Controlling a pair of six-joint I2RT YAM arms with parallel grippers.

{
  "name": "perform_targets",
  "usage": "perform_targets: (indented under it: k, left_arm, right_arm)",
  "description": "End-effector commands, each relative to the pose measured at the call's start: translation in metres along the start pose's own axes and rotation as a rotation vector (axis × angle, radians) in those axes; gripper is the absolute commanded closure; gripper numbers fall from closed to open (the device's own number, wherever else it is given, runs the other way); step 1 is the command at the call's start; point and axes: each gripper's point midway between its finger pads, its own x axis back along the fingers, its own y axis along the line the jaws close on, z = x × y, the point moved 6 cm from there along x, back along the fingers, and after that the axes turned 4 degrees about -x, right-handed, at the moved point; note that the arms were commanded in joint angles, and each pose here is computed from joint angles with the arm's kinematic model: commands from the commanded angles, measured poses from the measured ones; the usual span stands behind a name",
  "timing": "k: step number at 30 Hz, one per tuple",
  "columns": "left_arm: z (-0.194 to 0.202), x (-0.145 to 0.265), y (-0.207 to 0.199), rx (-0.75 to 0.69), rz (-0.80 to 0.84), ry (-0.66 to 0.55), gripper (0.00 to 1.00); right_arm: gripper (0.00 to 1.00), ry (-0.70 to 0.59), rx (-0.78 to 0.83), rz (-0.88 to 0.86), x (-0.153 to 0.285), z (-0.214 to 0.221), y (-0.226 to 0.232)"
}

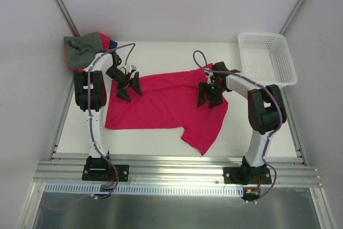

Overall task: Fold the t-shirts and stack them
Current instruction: Fold the flattened tshirt in 1/3 of the way

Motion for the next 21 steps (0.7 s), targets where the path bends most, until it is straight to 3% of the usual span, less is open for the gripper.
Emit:
perform_targets:
  k: [1,11,18,21]
  left_arm:
    - [-0.004,-0.002,0.011,0.029,-0.011,0.028,0.18]
    - [-0.033,-0.019,0.031,0.034,-0.075,0.033,0.16]
    - [-0.064,-0.02,0.032,-0.027,-0.115,-0.041,0.14]
    - [-0.065,-0.035,0.028,-0.038,-0.119,-0.01,0.13]
  right_arm:
    - [0.3,-0.042,-0.052,-0.034,0.001,-0.024,-0.001]
    - [0.29,-0.051,-0.089,-0.024,-0.015,-0.048,-0.018]
    - [0.29,-0.024,-0.106,-0.034,-0.017,-0.041,-0.018]
    - [0.28,-0.02,-0.103,-0.035,-0.018,-0.037,-0.018]
